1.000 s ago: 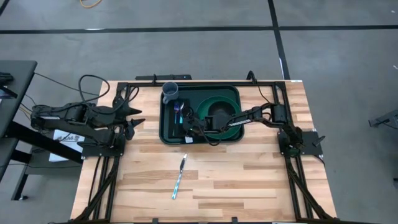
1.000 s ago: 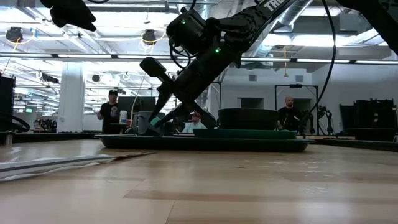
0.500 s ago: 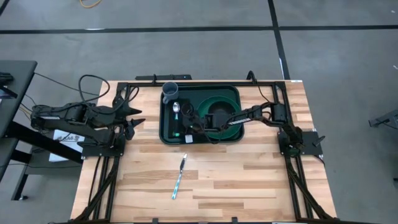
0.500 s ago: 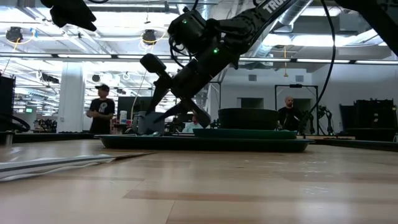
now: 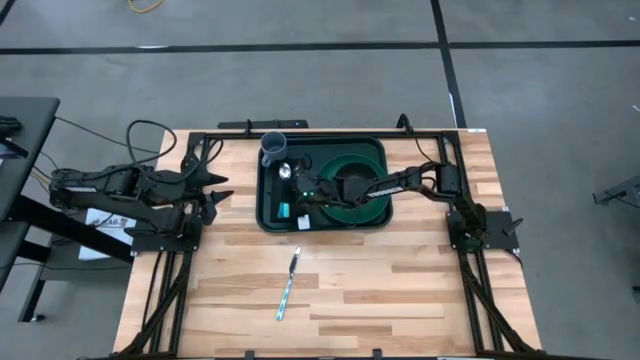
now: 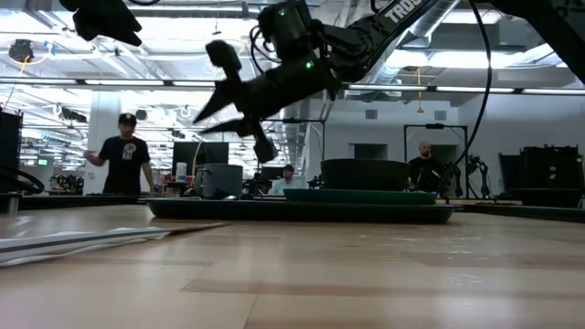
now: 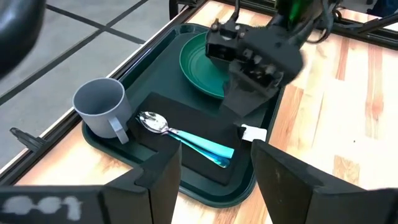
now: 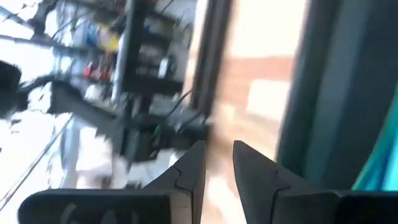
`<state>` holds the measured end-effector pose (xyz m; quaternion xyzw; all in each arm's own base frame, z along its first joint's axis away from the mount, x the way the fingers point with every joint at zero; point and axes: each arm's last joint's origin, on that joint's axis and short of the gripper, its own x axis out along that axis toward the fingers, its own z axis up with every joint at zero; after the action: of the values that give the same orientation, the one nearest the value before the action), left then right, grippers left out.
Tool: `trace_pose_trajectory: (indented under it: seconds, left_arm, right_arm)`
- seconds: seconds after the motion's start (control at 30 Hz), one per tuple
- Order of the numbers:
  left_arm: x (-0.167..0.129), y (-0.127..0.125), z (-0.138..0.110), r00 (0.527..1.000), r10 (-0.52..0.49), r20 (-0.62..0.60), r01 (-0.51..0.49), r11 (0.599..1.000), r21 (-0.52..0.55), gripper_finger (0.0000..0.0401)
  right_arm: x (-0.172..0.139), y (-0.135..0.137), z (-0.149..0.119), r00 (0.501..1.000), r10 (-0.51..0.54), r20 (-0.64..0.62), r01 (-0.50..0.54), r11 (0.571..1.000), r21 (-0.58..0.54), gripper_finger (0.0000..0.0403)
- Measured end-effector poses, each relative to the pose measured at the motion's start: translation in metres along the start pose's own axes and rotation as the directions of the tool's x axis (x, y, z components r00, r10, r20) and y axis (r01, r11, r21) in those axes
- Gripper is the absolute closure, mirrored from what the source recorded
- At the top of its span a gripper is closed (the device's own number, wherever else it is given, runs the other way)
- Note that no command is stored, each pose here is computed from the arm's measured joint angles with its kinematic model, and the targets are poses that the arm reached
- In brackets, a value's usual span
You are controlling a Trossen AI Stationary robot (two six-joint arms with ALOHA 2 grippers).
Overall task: Set up tray
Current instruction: Put the blue knife to the right of the blue spoon on the black napkin
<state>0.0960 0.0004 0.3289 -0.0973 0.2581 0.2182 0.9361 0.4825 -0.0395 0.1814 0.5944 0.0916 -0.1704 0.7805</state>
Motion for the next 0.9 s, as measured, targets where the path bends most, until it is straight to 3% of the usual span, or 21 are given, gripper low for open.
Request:
trace_pose_trajectory:
  seconds: [0.17, 0.3, 0.5, 0.73, 0.83, 0.9]
  left_arm:
    - [0.000, 0.000, -0.001, 1.000, 0.004, -0.010, -0.004, 1.000, 0.001, 0.0218]
    - [0.000, 0.001, -0.003, 0.999, 0.009, -0.034, -0.010, 0.999, -0.038, 0.0218]
    - [0.005, -0.003, -0.004, 0.995, -0.041, -0.091, 0.037, 0.998, -0.045, 0.0218]
    - [0.033, -0.022, -0.004, 0.971, -0.048, -0.234, 0.029, 0.996, -0.083, 0.0218]
    - [0.045, -0.029, -0.005, 0.953, -0.054, -0.298, 0.016, 0.991, -0.130, 0.0218]
    - [0.053, -0.034, -0.007, 0.939, -0.056, -0.338, -0.002, 0.986, -0.169, 0.0218]
  right_arm:
    - [-0.003, 0.016, -0.004, 0.985, 0.050, -0.166, -0.062, 0.996, -0.063, 0.0329]
    - [-0.025, 0.054, -0.008, 0.972, -0.038, -0.232, -0.016, 0.974, -0.226, 0.0334]
    - [-0.085, 0.105, -0.015, 0.921, -0.319, -0.223, 0.162, 0.835, -0.526, 0.0348]
    - [-0.144, 0.128, -0.022, 0.865, -0.420, -0.275, 0.195, 0.786, -0.587, 0.0355]
    - [-0.166, 0.129, -0.025, 0.825, -0.489, -0.283, 0.231, 0.750, -0.620, 0.0356]
    - [-0.180, 0.127, -0.028, 0.786, -0.553, -0.276, 0.254, 0.696, -0.671, 0.0356]
